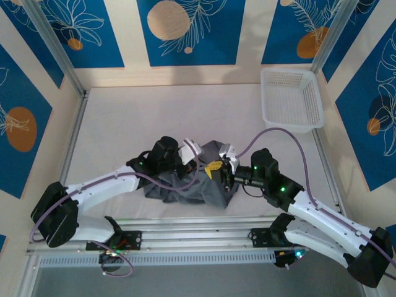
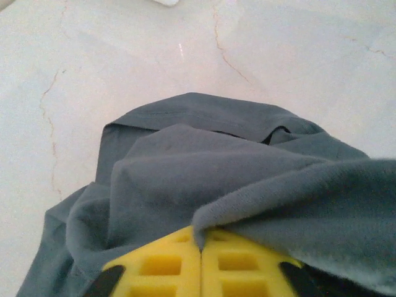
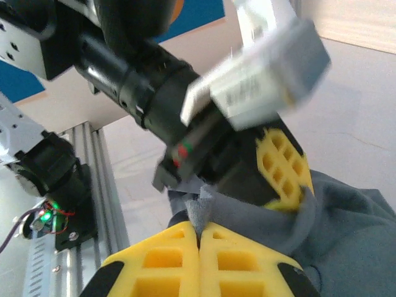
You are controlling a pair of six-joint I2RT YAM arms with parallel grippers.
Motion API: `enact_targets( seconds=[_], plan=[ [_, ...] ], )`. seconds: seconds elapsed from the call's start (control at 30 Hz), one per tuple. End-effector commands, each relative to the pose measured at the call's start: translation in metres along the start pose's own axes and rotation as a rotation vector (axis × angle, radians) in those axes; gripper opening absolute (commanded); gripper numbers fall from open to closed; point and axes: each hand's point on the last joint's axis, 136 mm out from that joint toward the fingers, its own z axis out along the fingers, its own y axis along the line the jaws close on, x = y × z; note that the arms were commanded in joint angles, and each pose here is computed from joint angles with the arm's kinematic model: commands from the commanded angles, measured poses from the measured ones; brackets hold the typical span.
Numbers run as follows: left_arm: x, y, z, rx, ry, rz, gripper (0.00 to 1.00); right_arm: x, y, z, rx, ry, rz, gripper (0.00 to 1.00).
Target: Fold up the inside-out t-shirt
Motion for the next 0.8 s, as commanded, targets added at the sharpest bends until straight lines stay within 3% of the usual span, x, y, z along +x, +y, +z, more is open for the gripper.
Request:
enact_targets(
  seconds=[0.0,0.07,0.2,0.3,0.4,0.53,0.67,0.77],
  plan=[
    [-0.052,0.003,-0.034,0.094,-0.141,-0.17,0.0,0.017,-0.03,-0.003,0.158,-0.007,0.05,0.0],
    [-0.062,0.001,-0.048,0.147,-0.144,-0.218,0.0,0.04,-0.051,-0.004,0.26,0.018,0.101,0.0],
    [-0.067,-0.009,-0.062,0.198,-0.113,-0.238,0.0,0.065,-0.048,0.0,0.224,-0.014,0.142,0.0],
    [-0.066,-0.014,-0.064,0.23,-0.085,-0.279,0.0,0.067,-0.052,-0.003,0.246,-0.048,0.147,0.17],
    [-0.062,-0.013,-0.059,0.228,-0.045,-0.329,0.0,0.048,-0.04,-0.007,0.21,-0.046,0.093,0.34],
    [-0.054,-0.001,-0.051,0.167,-0.011,-0.382,0.0,0.009,-0.017,-0.007,0.184,-0.065,-0.076,0.38],
    [-0.054,0.004,-0.044,0.155,-0.008,-0.429,0.0,-0.014,-0.001,0.013,0.268,-0.044,-0.296,0.39],
    [-0.052,0.007,-0.04,0.142,-0.001,-0.452,0.0,-0.014,-0.01,0.032,0.359,0.046,-0.44,0.53]
  ],
)
